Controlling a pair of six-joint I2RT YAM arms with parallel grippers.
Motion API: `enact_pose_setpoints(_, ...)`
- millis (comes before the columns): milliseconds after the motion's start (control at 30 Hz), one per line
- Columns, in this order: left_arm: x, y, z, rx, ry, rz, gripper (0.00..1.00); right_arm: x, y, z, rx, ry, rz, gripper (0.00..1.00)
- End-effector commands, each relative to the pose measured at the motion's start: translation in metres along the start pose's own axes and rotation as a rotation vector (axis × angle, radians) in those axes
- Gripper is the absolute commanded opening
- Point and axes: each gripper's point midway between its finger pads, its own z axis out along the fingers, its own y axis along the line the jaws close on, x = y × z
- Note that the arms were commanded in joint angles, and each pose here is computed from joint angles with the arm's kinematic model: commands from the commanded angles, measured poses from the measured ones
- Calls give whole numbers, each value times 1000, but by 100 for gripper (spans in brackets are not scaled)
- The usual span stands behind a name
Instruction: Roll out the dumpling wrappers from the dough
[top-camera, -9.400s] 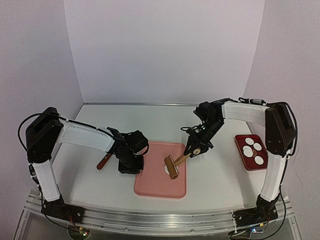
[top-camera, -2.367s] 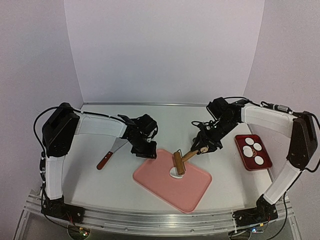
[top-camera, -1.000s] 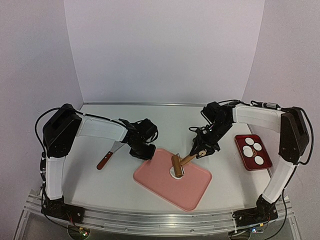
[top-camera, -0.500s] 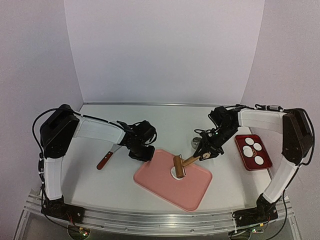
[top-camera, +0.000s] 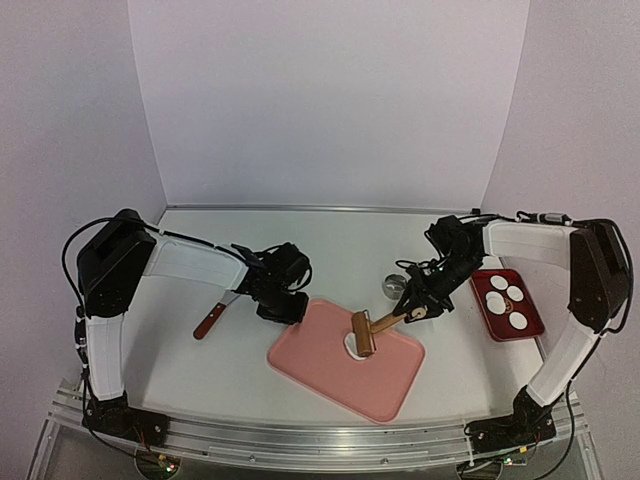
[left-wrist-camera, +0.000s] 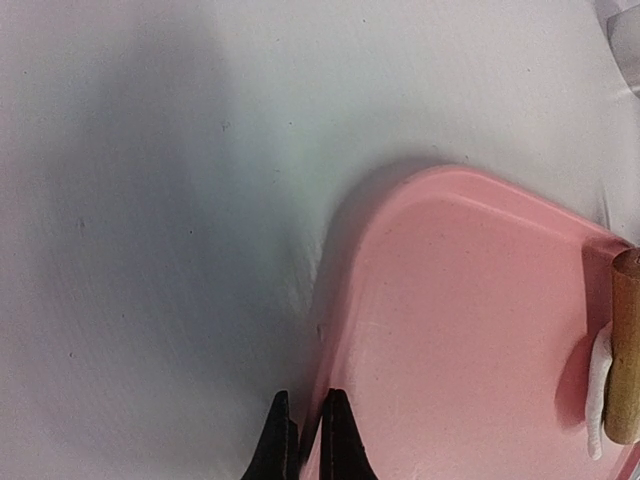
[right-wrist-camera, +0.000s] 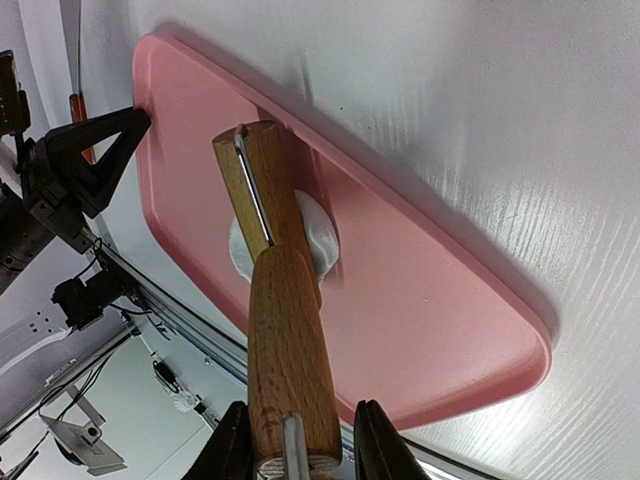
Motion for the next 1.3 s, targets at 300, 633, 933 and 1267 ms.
enact_pose_setpoints(300, 21, 49, 0, -182, 61, -57, 0, 48, -132, -11, 573, 142, 211, 0)
enact_pose_setpoints(633, 18, 48, 3, -188, 61, -57, 0, 42, -138, -16, 596, 135, 212, 0)
enact_pose_setpoints(933, 15, 46, 6, -190, 62, -59, 0, 37, -142, -20, 599, 136, 215, 0)
enact_pose_setpoints(1267, 13, 47, 7, -199, 63, -66, 0, 31, -146, -26, 600, 128, 224, 0)
